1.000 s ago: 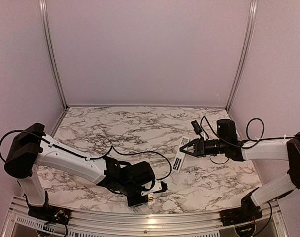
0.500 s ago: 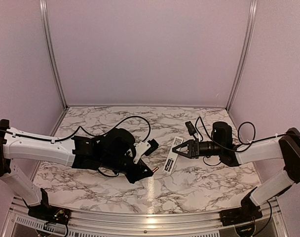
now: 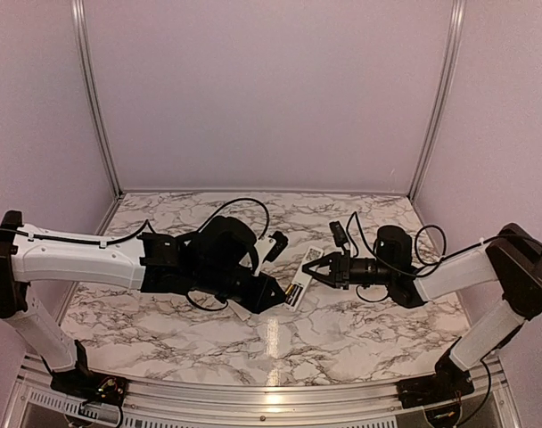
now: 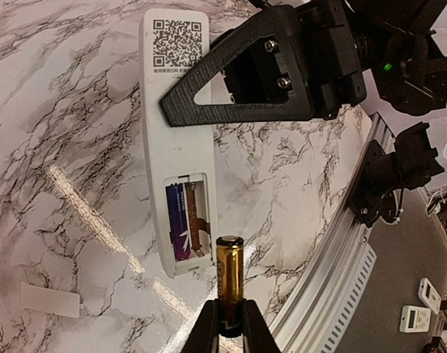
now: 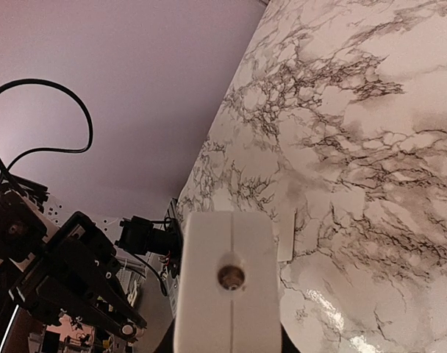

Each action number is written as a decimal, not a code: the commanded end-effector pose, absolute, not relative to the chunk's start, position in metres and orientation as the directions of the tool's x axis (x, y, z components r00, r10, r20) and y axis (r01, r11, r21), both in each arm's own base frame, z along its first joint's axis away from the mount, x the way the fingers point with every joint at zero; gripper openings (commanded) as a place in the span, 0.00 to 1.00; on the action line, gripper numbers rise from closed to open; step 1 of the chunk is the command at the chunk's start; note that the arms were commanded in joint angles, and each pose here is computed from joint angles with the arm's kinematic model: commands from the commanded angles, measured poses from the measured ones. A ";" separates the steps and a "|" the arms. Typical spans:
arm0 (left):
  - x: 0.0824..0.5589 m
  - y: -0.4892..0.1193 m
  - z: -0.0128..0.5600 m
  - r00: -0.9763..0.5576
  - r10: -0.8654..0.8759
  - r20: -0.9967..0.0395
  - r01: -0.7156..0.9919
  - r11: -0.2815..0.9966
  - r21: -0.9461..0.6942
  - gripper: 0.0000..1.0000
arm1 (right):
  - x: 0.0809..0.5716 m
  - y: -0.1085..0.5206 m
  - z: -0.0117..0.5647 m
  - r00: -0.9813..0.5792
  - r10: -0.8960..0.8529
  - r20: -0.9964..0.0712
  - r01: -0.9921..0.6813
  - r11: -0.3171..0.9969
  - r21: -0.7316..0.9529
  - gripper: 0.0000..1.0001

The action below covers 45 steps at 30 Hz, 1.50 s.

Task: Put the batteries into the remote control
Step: Place the battery in the battery compartment.

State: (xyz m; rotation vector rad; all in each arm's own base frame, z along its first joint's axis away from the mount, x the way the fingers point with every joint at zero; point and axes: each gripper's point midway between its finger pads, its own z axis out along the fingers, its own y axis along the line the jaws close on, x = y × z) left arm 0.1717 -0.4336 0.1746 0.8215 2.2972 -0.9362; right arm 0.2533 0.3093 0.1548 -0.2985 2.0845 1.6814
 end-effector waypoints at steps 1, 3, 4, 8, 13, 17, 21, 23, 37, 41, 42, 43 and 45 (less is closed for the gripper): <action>0.177 -0.428 0.156 -0.728 0.351 -0.588 0.645 0.642 -0.414 0.00 | 0.257 0.313 0.161 -0.874 0.152 -0.461 -0.426 0.216 0.879 0.00; 0.179 -0.428 0.151 -0.736 0.358 -0.574 0.636 0.656 -0.406 0.00 | 0.256 0.316 0.159 -0.880 0.151 -0.451 -0.416 0.212 0.884 0.00; 0.180 -0.427 0.149 -0.739 0.363 -0.568 0.633 0.664 -0.399 0.00 | 0.255 0.317 0.159 -0.880 0.151 -0.449 -0.416 0.208 0.885 0.00; 0.182 -0.427 0.141 -0.745 0.373 -0.553 0.626 0.678 -0.386 0.00 | 0.253 0.322 0.155 -0.888 0.150 -0.434 -0.401 0.203 0.893 0.00; 0.182 -0.427 0.125 -0.757 0.400 -0.518 0.617 0.698 -0.363 0.00 | 0.252 0.323 0.153 -0.893 0.158 -0.421 -0.390 0.195 0.900 0.00; 0.182 -0.428 0.120 -0.760 0.410 -0.504 0.616 0.701 -0.360 0.00 | 0.252 0.323 0.153 -0.893 0.162 -0.420 -0.388 0.197 0.900 0.00; 0.185 -0.429 0.116 -0.763 0.414 -0.497 0.612 0.710 -0.348 0.00 | 0.252 0.324 0.153 -0.893 0.162 -0.420 -0.388 0.195 0.901 0.00; 0.186 -0.429 0.115 -0.764 0.414 -0.494 0.610 0.713 -0.346 0.00 | 0.251 0.325 0.153 -0.894 0.159 -0.419 -0.388 0.193 0.901 0.00; 0.195 -0.429 0.105 -0.778 0.414 -0.472 0.587 0.746 -0.314 0.00 | 0.246 0.330 0.154 -0.898 0.156 -0.413 -0.386 0.173 0.906 0.00; 0.196 -0.431 0.104 -0.779 0.413 -0.473 0.587 0.745 -0.316 0.00 | 0.245 0.331 0.153 -0.902 0.154 -0.404 -0.379 0.166 0.910 0.00; 0.197 -0.432 0.104 -0.779 0.412 -0.473 0.586 0.747 -0.314 0.00 | 0.245 0.331 0.153 -0.902 0.153 -0.403 -0.379 0.164 0.911 0.00; 0.197 -0.432 0.104 -0.778 0.413 -0.473 0.586 0.748 -0.312 0.00 | 0.244 0.331 0.153 -0.904 0.153 -0.400 -0.376 0.163 0.912 0.00; 0.198 -0.432 0.104 -0.779 0.413 -0.471 0.584 0.752 -0.307 0.00 | 0.244 0.331 0.153 -0.904 0.151 -0.400 -0.377 0.161 0.912 0.00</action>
